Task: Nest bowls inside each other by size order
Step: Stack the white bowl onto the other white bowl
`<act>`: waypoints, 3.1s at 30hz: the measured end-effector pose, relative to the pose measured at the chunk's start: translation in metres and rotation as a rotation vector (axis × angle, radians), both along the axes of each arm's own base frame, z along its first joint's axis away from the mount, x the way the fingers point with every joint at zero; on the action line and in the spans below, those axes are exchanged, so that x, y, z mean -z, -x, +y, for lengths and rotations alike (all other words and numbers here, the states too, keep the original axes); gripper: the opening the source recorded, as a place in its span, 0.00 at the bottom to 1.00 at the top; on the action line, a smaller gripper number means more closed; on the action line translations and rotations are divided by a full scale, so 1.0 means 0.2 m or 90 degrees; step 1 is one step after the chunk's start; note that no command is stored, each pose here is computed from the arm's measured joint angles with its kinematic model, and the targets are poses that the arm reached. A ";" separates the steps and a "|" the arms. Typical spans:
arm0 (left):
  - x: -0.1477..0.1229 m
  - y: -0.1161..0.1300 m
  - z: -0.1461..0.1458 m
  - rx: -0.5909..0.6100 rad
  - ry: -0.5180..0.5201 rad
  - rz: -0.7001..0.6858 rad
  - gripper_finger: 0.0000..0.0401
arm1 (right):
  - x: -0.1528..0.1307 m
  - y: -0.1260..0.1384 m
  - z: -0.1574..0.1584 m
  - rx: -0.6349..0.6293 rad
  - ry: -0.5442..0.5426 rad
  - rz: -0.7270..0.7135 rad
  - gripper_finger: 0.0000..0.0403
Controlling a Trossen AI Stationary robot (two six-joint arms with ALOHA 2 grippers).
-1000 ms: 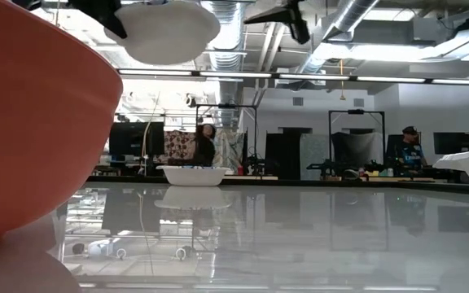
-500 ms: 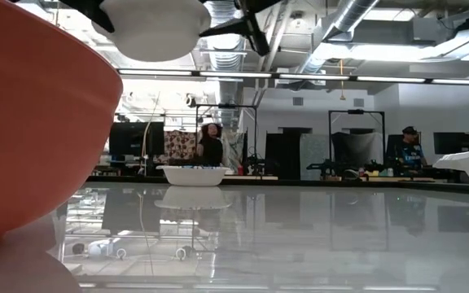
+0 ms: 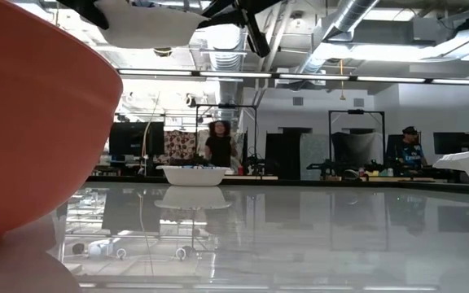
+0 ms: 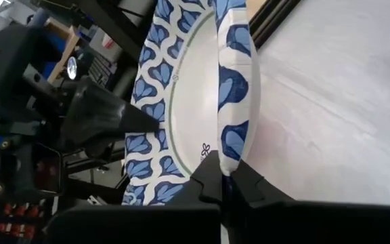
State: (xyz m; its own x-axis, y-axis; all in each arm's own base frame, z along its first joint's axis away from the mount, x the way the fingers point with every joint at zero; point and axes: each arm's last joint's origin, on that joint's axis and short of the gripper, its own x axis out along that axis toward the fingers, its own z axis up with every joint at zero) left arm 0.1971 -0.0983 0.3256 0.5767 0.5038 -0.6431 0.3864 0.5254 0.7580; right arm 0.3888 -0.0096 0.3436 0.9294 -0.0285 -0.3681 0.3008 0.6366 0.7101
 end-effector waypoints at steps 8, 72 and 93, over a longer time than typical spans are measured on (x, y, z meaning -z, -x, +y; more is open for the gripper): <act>-0.18 0.02 -0.04 -0.051 0.118 -0.127 0.13 | 0.01 0.01 -0.01 0.021 0.011 0.020 0.02; -0.53 0.45 -0.06 -0.452 0.779 -0.203 0.27 | 0.45 -0.82 0.83 -0.270 -0.069 -0.029 0.01; -0.11 0.49 -0.19 -0.599 0.668 -0.110 0.27 | 0.58 -0.85 0.83 -0.275 -0.050 -0.004 0.01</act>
State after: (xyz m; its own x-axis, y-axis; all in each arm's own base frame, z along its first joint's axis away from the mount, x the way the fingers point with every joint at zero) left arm 0.0985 -0.1368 0.3472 0.4079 0.0791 -0.9096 -0.4736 0.8700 -0.1367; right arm 0.5583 0.1572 0.2269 0.8521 0.3907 -0.3483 0.0152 0.6468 0.7625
